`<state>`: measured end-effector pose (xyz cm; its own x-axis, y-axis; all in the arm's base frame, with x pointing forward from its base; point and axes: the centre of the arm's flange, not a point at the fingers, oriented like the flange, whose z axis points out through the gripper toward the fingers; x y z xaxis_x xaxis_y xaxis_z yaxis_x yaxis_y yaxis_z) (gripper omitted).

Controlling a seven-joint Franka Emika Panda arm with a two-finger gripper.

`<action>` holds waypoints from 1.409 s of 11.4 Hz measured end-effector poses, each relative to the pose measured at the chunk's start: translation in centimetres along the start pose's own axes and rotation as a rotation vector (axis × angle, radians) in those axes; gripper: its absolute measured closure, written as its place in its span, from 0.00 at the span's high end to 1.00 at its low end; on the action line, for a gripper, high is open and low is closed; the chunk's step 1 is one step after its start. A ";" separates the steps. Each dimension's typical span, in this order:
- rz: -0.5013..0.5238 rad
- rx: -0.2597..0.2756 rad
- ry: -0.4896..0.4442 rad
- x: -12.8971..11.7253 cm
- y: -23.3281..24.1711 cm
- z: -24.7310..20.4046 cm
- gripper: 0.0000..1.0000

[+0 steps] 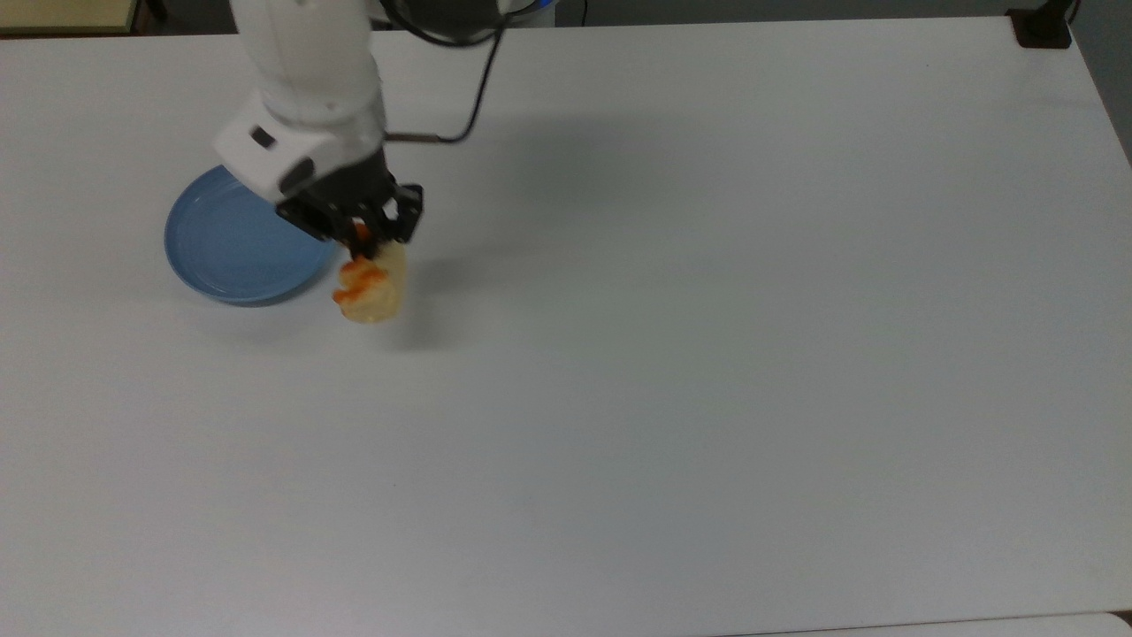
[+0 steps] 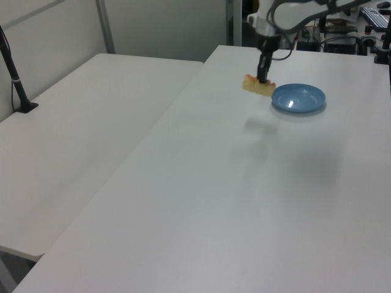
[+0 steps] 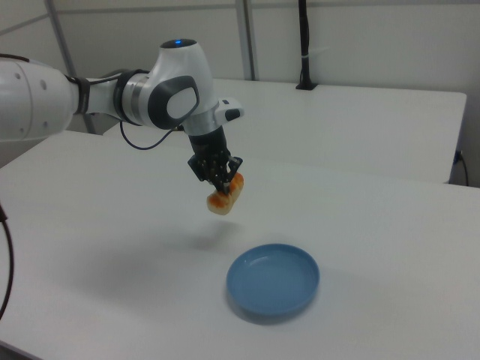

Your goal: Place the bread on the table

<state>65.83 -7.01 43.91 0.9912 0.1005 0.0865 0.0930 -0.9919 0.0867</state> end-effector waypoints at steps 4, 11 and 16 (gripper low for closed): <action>0.005 -0.031 0.028 5.1 -6.5 6.9 0.22; 0.049 -0.035 0.058 5.4 -7.5 1.6 1.00; 0.100 0.049 -0.039 -1.9 -4.4 -13.3 1.00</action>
<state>62.26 -1.84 56.60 0.9986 -0.0015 0.0537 -0.0032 -0.9995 0.0305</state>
